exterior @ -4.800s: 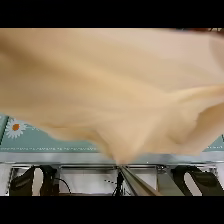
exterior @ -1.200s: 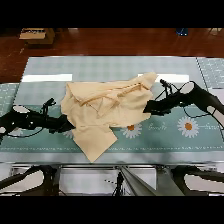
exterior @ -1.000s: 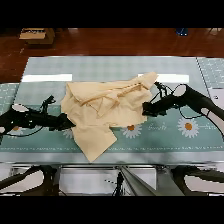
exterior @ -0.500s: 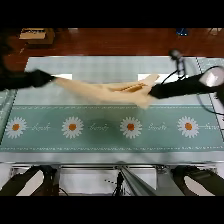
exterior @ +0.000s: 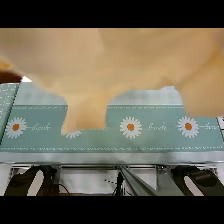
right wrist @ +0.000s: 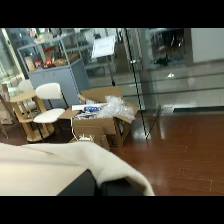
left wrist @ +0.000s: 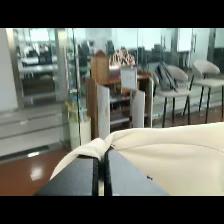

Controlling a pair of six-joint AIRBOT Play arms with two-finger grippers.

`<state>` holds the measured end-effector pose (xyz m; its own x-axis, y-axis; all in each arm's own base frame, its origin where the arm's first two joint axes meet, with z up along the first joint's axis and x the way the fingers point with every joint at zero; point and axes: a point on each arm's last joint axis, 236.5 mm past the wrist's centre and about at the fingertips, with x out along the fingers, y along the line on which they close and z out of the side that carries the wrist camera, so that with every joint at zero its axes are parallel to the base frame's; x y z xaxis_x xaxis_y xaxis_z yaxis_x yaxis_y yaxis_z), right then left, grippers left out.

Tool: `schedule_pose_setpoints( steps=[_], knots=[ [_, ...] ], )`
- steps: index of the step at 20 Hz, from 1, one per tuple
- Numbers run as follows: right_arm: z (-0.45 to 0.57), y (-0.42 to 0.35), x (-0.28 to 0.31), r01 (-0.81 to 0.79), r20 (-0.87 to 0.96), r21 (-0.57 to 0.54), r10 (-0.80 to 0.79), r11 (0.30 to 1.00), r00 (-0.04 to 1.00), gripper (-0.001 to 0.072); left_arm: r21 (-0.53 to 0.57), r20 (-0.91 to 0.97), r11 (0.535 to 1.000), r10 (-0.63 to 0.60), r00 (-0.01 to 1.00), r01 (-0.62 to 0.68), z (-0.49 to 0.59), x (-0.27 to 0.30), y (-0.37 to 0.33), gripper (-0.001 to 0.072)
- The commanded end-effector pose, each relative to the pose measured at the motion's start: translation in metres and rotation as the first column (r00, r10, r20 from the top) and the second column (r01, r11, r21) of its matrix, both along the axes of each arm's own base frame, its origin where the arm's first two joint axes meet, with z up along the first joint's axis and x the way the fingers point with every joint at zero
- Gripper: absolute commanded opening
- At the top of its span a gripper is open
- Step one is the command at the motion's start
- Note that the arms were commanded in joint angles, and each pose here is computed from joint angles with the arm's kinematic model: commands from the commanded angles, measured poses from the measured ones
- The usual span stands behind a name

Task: Fold the shirts.

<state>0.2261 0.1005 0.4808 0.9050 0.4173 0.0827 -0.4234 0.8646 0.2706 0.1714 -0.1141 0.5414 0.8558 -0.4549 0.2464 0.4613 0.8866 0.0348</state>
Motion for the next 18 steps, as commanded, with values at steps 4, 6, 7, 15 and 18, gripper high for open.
schedule_pose_setpoints(
  steps=[4,6,7,15,18],
  knots=[
    [-0.051,-0.033,-0.031,0.103,-0.255,-0.11,-0.128,0.989,0.958,0.0029,0.091,-0.283,0.989,0.138,0.949,-0.117,-0.066,-0.033,0.015,0.0023],
    [-0.104,-0.046,-0.027,0.11,-0.444,-0.222,-0.201,0.969,0.873,0.0029,0.09,-0.462,0.993,0.115,0.879,-0.082,-0.104,-0.024,0.014,0.0023],
    [-0.137,-0.051,-0.031,0.071,-0.561,-0.292,-0.231,0.954,0.795,0.0029,0.105,-0.546,0.993,0.11,0.831,-0.062,-0.124,-0.02,0.015,0.0023],
    [-0.283,-0.031,0.083,-0.324,-0.854,-0.434,-0.269,0.841,0.445,0.0029,0.048,-0.898,0.999,0.036,0.439,0.017,-0.295,0.09,0.037,0.0023],
    [-0.336,-0.017,0.174,-0.321,-0.829,-0.451,-0.259,0.833,0.495,0.0029,0.0,-0.917,0.997,0.032,0.399,-0.08,-0.362,0.158,0.057,0.0024]
  ],
)
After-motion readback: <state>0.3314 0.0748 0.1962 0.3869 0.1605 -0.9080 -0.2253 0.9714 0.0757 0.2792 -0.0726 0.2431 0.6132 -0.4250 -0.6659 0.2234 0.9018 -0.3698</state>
